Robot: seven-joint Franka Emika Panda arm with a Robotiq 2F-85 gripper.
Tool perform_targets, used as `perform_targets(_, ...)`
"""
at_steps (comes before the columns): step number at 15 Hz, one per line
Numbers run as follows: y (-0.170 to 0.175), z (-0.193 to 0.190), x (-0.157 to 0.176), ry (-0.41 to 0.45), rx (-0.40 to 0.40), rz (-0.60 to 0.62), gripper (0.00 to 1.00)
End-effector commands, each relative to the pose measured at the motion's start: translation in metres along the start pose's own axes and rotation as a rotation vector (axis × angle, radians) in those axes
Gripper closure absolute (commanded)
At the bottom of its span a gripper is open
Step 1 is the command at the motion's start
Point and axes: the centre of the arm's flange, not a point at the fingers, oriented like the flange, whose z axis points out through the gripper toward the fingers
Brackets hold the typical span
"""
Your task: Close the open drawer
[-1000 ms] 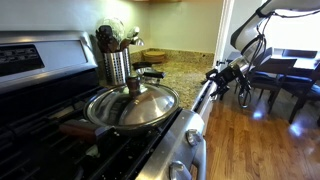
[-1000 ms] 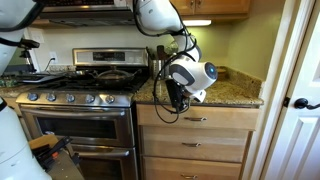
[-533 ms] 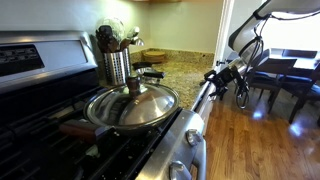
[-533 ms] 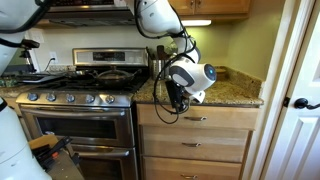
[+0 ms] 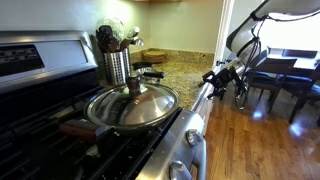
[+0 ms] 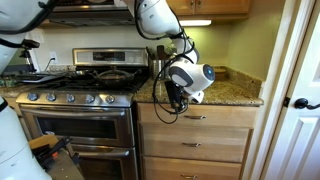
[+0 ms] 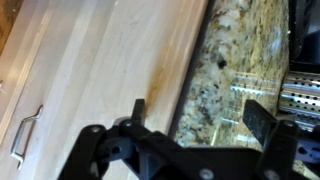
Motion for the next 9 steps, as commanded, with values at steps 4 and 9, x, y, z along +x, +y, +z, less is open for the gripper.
perform_targets(4, 0.016, -0.052, -0.05, -0.011, -0.116, 0.045, 0.0)
perform_targets(9, 0.02, -0.092, -0.065, 0.026, -0.225, 0.058, 0.0)
